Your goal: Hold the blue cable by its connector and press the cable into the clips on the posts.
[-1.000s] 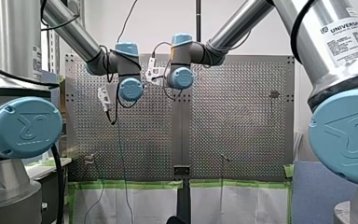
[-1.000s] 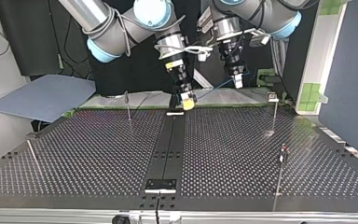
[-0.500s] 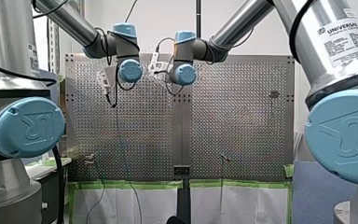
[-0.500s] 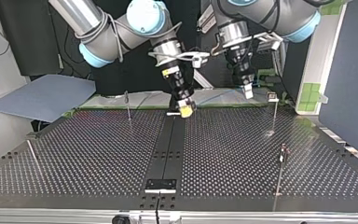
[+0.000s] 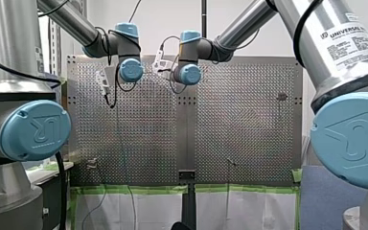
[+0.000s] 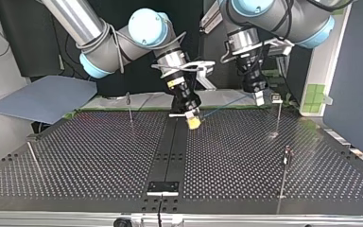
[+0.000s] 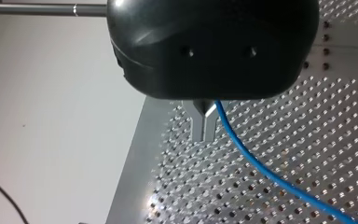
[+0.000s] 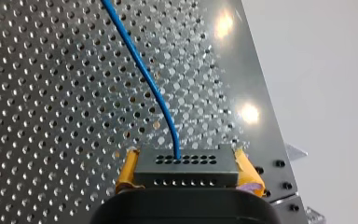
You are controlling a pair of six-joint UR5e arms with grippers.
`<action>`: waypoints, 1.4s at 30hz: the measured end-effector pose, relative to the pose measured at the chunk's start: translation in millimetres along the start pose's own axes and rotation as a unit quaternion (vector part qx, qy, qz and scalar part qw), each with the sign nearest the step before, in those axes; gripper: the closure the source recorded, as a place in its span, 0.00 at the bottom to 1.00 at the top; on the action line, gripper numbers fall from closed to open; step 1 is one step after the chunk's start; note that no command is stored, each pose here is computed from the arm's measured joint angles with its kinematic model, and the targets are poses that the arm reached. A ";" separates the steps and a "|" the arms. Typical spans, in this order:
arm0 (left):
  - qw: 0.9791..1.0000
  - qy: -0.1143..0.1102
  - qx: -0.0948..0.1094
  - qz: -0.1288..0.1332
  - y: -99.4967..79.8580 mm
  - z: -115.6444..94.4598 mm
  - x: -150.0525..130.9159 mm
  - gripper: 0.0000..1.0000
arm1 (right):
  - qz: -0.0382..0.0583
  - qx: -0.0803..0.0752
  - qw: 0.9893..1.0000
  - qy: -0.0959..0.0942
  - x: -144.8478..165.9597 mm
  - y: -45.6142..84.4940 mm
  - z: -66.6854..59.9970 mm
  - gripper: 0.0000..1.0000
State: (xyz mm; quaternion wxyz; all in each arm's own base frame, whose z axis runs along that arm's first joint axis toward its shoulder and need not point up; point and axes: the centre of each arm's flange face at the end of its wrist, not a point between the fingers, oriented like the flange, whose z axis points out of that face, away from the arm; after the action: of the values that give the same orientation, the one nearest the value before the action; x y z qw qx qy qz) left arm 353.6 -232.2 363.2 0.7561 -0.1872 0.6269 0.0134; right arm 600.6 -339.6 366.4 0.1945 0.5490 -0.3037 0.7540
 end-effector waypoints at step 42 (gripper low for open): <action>0.998 -0.050 -0.037 -0.020 62.5 133.1 -70.3 1.00 | 0.006 0.026 0.999 0.031 26.5 -15.5 27.9 1.00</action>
State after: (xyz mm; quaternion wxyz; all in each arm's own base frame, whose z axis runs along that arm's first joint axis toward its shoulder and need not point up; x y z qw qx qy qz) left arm 448.2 -119.1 432.6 0.7790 -0.2263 0.5839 0.0308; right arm 621.6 -347.9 401.2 0.1847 0.5286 -0.2815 0.7792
